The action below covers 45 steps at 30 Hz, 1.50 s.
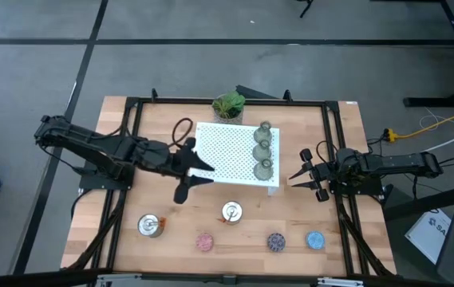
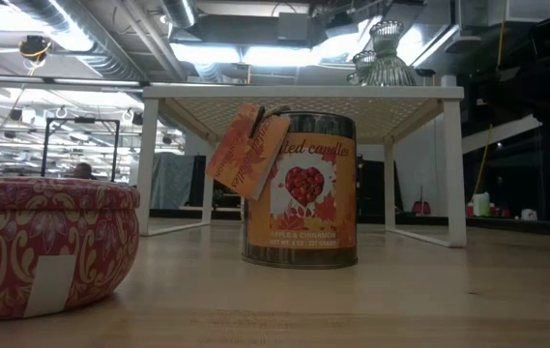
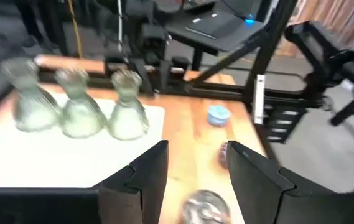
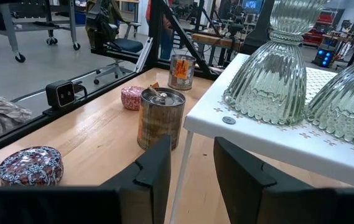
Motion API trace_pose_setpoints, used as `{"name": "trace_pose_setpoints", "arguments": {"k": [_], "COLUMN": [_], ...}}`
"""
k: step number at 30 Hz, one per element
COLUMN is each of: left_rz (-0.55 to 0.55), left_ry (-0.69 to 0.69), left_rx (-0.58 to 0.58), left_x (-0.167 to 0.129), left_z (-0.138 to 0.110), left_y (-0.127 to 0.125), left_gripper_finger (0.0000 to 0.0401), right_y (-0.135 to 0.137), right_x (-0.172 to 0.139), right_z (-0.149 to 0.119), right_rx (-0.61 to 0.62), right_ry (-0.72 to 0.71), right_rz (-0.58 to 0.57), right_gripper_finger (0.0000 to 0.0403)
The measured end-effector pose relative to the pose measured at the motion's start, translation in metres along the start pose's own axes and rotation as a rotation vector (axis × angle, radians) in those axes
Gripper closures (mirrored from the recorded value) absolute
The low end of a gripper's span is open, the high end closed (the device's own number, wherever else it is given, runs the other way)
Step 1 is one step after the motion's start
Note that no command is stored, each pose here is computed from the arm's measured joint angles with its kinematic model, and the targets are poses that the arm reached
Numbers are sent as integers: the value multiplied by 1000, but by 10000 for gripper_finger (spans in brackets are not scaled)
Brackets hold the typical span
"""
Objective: Stock candles and vases on shelf
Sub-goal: Put the pink patterned scented candle on the shelf
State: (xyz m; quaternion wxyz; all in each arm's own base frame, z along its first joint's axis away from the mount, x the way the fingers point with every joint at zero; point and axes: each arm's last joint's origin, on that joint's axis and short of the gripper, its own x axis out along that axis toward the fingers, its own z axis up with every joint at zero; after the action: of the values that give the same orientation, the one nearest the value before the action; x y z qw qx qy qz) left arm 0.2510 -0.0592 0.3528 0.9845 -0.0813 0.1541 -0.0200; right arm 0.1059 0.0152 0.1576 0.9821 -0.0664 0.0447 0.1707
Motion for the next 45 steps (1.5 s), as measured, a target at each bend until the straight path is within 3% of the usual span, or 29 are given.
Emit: {"name": "trace_pose_setpoints", "arguments": {"k": [6,16,28,34,41,45], "left_rz": [-94,-125,-163,-189,-195,-199], "left_ry": [22,108,174,188,280,361], "left_rx": [-56,140,72,84,233,257], "left_x": [5,28,40,38,32,37], "left_z": [-3,-22,-36,-40,-55,-70], "left_y": [-10,-23,-36,-46,-58,-67], "left_gripper_finger": [242,234,145,120,115,115], "right_y": [0,0,0,0,0,0], "right_x": [0,0,0,0,0,0], "right_z": [0,0,0,0,0,0], "right_rx": [0,0,0,0,0,0], "right_ry": [0,0,0,0,0,0], "right_rz": [-1,0,0,0,0,0], "right_gripper_finger": [279,279,279,279,279,279]}}
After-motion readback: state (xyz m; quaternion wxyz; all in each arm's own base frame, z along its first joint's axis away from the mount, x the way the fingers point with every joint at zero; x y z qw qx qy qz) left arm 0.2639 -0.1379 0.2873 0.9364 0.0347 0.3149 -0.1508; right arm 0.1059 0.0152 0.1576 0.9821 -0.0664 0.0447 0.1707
